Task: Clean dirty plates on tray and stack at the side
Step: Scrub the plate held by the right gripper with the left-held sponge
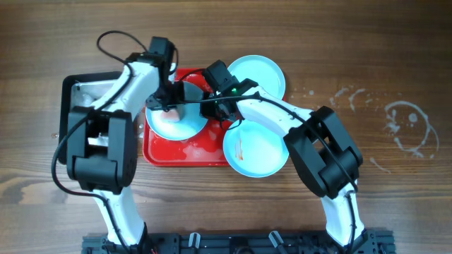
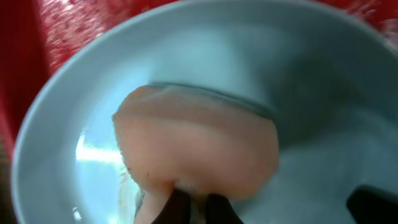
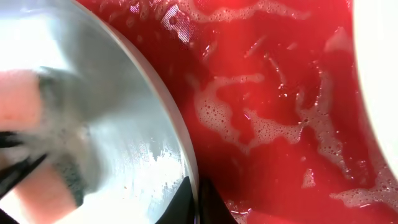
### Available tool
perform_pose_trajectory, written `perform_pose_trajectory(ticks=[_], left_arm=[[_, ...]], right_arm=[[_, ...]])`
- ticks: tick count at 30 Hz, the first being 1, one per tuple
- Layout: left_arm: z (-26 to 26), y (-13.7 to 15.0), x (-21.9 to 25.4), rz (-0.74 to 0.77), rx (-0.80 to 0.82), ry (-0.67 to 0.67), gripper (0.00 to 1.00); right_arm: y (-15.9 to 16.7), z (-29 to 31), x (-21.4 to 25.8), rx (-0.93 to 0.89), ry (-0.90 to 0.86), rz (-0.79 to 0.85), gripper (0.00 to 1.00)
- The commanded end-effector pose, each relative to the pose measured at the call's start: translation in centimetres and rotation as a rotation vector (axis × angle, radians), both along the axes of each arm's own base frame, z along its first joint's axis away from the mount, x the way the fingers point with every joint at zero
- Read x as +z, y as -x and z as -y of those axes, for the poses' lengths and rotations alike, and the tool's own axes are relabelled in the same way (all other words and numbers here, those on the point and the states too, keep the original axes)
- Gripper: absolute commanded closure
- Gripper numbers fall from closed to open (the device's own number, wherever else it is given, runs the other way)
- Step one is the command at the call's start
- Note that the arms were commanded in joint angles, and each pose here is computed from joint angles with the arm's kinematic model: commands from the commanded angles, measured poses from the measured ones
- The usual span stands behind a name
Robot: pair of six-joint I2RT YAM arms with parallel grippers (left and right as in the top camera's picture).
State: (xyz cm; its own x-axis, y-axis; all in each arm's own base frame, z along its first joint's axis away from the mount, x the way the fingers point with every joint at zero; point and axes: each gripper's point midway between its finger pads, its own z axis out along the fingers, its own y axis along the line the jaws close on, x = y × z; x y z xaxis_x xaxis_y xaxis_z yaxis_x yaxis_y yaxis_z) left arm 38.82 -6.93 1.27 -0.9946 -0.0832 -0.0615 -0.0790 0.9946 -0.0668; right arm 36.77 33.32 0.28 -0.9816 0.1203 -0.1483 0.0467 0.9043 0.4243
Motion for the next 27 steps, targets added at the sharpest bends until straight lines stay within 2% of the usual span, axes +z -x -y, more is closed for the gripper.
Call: perform_pose_trajectory(ticks=[1, 3, 5, 9, 12, 16, 20, 24, 27], left_arm=[[-5.0, 0.6, -1.9, -0.056, 0.123, -0.097, 0.96], [-8.9, 0.4, -1.6, -0.035, 0.246, -0.239, 0.96], [-9.6, -0.1, -1.5, -0.006, 0.264, -0.262, 0.96], [-5.5, -1.4, -1.8, 0.029, 0.213, -0.117, 0.96], [1.4, -3.6, -1.4, 0.117, 0.007, 0.105, 0.96], [5.1, -4.4, -1.0, 0.182, -0.109, 0.141, 0.96], [4.7, -2.2, -1.6, 0.099, -0.137, 0.092, 0.96], [0.3, 2.0, -2.2, -0.092, -0.011, -0.058, 0.96], [-1.7, 4.3, -1.9, -0.192, 0.018, -0.112, 0.96]], right_arm=[[0.6, 0.5, -2.5, -0.015, 0.028, -0.052, 0.96], [0.6, 0.5, -2.5, -0.015, 0.028, -0.051, 0.95], [0.6, 0.5, -2.5, -0.015, 0.028, -0.051, 0.96], [0.7, 0.4, -2.4, -0.012, 0.023, -0.055, 0.96], [0.7, 0.4, -2.4, -0.01, 0.023, -0.054, 0.96], [0.8, 0.4, -2.5, -0.009, 0.024, -0.055, 0.96], [0.7, 0.4, -2.5, -0.01, 0.024, -0.054, 0.96], [0.7, 0.4, -2.5, -0.009, 0.024, -0.054, 0.96], [0.7, 0.4, -2.4, -0.009, 0.022, -0.053, 0.96]])
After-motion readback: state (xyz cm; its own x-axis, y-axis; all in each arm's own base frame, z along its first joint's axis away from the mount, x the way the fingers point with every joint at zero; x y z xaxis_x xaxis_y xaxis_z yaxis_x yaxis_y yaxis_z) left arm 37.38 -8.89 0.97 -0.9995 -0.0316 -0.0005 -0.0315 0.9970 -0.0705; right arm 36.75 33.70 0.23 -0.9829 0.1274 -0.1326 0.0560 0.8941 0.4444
